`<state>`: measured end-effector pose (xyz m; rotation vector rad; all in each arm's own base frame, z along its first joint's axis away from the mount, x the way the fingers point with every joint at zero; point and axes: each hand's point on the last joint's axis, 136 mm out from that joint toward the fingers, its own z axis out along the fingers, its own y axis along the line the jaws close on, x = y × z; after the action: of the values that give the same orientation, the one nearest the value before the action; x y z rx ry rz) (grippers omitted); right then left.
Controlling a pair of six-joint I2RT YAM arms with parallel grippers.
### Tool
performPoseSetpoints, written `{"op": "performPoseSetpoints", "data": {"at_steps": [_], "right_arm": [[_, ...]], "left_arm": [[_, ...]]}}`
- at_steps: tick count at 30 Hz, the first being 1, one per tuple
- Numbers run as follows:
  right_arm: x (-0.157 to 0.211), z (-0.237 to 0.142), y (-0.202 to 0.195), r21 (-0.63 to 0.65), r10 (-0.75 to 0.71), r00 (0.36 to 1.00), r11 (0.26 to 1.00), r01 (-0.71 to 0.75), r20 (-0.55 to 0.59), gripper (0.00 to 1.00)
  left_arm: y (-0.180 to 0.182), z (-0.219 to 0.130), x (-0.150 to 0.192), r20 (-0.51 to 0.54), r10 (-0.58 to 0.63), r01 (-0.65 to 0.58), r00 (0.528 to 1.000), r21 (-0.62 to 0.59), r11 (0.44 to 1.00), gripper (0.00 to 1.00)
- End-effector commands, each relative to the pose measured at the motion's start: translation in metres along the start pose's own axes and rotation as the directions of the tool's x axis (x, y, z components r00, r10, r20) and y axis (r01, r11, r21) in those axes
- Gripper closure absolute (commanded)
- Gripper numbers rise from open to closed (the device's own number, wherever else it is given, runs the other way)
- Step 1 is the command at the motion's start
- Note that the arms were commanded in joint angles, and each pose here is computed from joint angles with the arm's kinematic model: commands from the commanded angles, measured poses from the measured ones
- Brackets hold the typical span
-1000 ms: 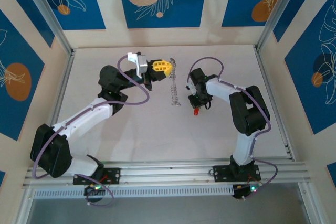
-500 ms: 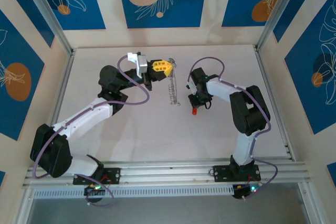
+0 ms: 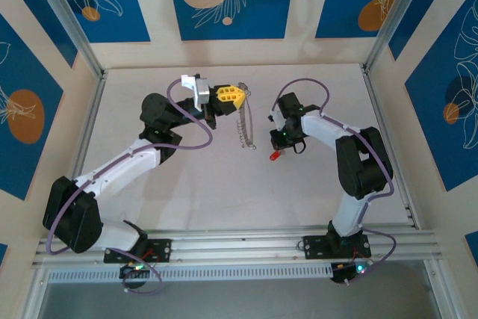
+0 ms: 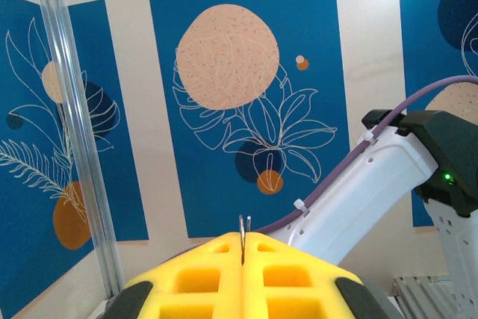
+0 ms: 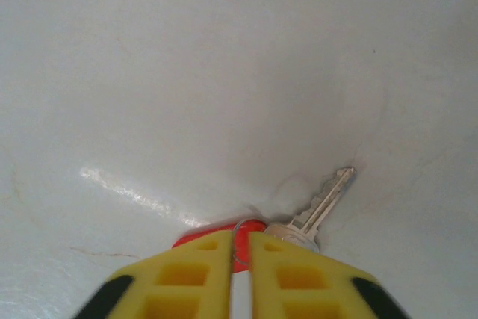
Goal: Put the keys on the keyring
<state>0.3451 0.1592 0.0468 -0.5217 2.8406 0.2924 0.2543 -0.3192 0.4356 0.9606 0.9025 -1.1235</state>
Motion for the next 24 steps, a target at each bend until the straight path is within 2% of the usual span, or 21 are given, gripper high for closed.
{"op": "performPoseSetpoints", "data": {"at_steps": [1, 7, 24], "right_arm": [[0.004, 0.004, 0.004, 0.013, -0.005, 1.000, 1.000, 0.005, -0.018, 0.78], [0.008, 0.008, 0.004, 0.065, -0.015, 1.000, 0.998, 0.016, -0.023, 0.68], [0.010, 0.026, -0.005, 0.138, -0.045, 0.996, 0.989, 0.056, -0.083, 0.71]], "left_arm": [[-0.011, 0.004, -0.025, 0.065, 0.049, -0.052, 0.997, 0.040, 0.998, 1.00], [-0.011, 0.004, -0.025, 0.068, 0.048, -0.051, 0.996, 0.041, 0.998, 1.00], [-0.010, 0.004, -0.023, 0.067, 0.051, -0.053, 0.996, 0.038, 0.998, 1.00]]}}
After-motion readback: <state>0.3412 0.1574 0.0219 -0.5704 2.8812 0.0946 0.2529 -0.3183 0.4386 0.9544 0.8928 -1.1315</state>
